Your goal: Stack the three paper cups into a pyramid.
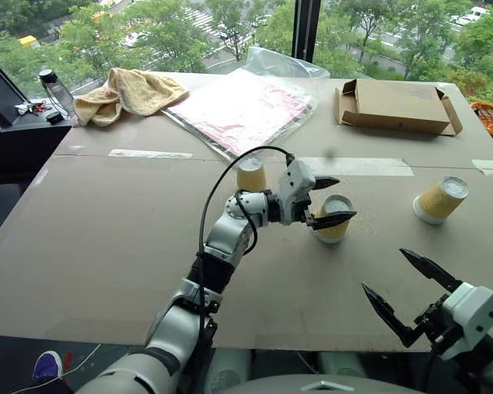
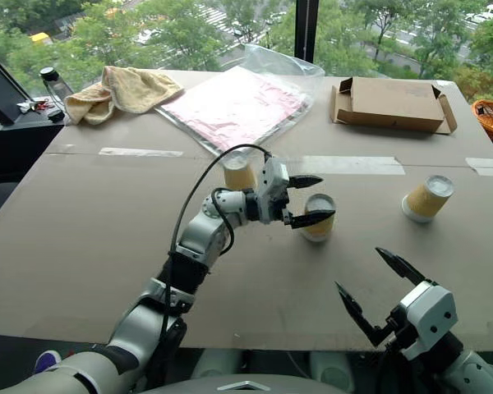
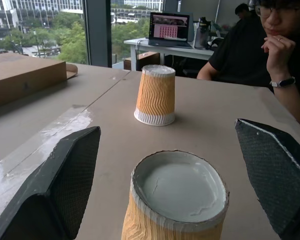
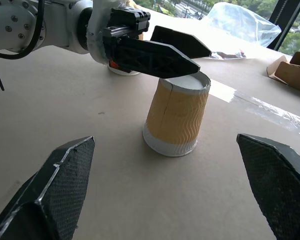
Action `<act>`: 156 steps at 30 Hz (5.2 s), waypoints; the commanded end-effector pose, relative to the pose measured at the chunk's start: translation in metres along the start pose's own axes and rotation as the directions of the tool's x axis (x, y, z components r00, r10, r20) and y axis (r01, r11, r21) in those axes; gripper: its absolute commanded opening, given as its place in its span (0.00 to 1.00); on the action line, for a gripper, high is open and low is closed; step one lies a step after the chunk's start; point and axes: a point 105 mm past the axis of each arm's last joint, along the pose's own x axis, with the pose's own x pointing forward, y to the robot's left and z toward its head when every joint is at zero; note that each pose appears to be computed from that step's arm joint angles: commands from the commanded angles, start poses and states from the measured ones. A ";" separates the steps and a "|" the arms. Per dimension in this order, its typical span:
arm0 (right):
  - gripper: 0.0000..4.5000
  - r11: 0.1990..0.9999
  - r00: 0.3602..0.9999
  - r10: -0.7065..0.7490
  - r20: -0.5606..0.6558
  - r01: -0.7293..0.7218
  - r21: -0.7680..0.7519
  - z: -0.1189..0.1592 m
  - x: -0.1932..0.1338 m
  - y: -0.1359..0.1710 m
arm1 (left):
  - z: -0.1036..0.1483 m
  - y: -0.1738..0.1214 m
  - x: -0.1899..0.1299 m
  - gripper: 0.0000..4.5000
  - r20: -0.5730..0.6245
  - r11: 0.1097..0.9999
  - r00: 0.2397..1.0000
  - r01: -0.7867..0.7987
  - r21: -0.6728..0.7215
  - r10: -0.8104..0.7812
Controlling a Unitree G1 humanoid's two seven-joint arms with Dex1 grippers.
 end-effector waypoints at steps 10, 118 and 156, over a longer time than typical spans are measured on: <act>1.00 0.994 0.990 0.101 0.096 -0.104 0.020 0.013 0.018 -0.019 | -0.022 -0.009 -0.142 0.98 -0.123 0.918 0.918 -0.388 -0.079 0.378; 0.50 0.737 0.747 -0.623 -0.232 0.660 0.144 -0.027 0.038 -0.219 | 0.063 -0.075 -0.091 1.00 -0.020 0.977 0.977 0.211 -0.041 -0.212; 0.46 0.947 0.941 0.322 -0.108 -0.319 0.046 0.101 0.128 -0.038 | 0.039 -0.046 -0.209 1.00 0.043 0.979 0.987 -0.148 -0.140 0.155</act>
